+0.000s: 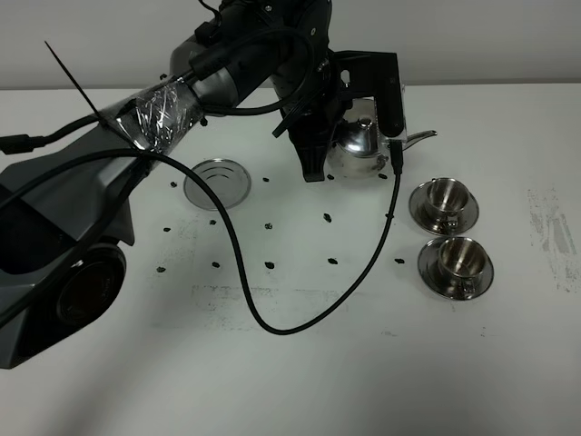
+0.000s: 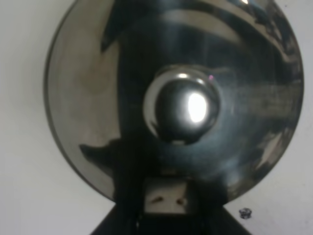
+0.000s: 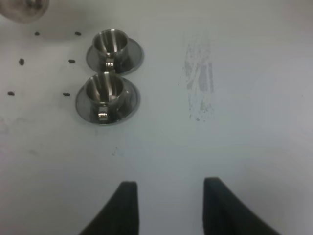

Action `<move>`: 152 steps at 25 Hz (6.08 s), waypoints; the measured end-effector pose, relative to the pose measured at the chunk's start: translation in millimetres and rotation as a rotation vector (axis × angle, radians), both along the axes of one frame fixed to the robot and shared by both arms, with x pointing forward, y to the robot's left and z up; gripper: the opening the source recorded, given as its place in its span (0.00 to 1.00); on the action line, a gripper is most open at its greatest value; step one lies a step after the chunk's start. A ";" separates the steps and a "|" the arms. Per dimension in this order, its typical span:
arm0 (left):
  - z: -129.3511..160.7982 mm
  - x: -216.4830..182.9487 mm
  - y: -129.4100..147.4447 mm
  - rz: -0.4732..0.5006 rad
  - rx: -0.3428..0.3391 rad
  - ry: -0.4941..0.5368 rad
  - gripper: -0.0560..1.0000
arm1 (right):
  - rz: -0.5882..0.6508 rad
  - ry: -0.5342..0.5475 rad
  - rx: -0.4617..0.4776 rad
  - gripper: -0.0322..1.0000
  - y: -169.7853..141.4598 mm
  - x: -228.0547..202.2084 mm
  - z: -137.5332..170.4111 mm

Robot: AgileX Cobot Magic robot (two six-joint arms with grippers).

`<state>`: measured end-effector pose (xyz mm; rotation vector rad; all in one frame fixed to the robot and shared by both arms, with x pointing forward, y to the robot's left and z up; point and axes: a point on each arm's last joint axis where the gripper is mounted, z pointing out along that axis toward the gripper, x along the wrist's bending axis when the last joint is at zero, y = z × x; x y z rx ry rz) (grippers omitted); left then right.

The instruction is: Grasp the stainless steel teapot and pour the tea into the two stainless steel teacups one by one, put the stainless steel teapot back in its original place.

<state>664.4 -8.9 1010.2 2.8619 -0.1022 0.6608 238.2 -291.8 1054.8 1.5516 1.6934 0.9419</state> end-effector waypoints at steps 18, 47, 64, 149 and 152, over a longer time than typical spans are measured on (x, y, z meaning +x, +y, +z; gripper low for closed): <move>-17.9 -0.6 -19.7 -0.111 0.071 -0.098 0.23 | 0.000 0.000 0.001 0.33 0.0 0.0 0.0; -34.4 1.1 -29.6 -0.153 0.176 -0.188 0.23 | 0.000 0.000 0.001 0.33 0.0 0.0 0.0; -26.3 -16.5 -57.4 -0.271 0.298 -0.353 0.23 | 0.000 0.000 0.001 0.33 0.0 0.0 0.0; -49.2 -19.2 -83.1 -0.487 0.549 -0.586 0.23 | -0.001 0.000 0.001 0.33 0.0 0.0 0.0; -49.2 -19.2 -83.1 -0.487 0.549 -0.586 0.23 | -0.001 0.000 0.001 0.33 0.0 0.0 0.0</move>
